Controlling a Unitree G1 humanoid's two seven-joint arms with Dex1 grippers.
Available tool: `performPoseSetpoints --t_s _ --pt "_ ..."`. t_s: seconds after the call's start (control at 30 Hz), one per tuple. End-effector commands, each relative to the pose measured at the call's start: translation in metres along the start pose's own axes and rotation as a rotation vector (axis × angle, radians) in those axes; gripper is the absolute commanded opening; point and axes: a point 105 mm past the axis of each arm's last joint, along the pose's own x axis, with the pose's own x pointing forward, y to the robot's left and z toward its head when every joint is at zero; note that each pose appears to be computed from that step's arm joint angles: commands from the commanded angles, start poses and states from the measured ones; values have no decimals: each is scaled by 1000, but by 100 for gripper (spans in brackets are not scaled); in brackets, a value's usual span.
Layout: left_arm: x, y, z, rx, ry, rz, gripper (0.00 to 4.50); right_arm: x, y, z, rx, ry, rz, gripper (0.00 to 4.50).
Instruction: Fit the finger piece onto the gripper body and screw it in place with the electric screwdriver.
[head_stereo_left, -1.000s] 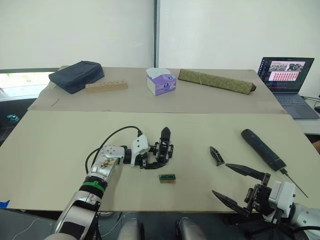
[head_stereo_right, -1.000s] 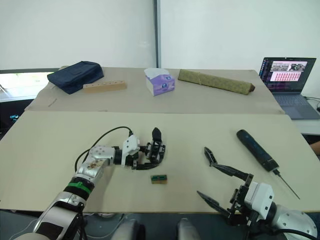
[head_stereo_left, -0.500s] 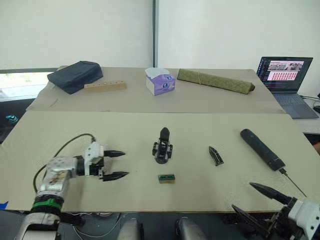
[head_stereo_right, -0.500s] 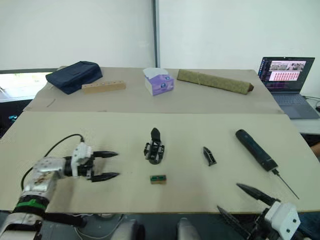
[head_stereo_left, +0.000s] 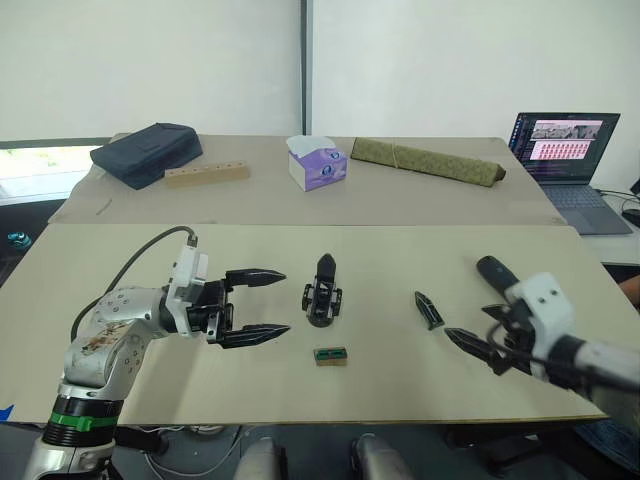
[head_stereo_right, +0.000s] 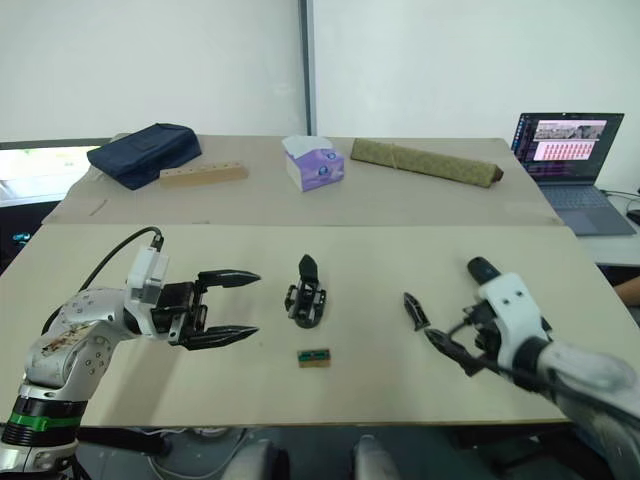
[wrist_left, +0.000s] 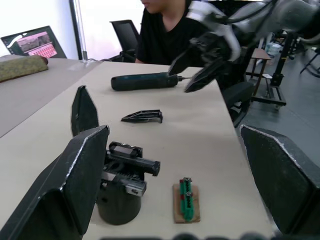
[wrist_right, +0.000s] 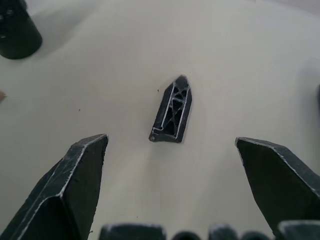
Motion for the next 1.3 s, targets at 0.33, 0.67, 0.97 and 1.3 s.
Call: performPoseSetpoints --t_s 0.33,0.67,0.97,1.3 --pt "2 -3 4 108 14 85 442 57 -1 -8 76 250 -22 450" --pt "-1 -5 7 99 14 104 450 59 1 -25 56 320 -39 160" --pt "1 21 45 -71 -206 272 450 30 8 63 -207 -273 -49 113" --pt "57 54 93 -335 -533 376 450 11 85 163 -619 -843 -82 113"
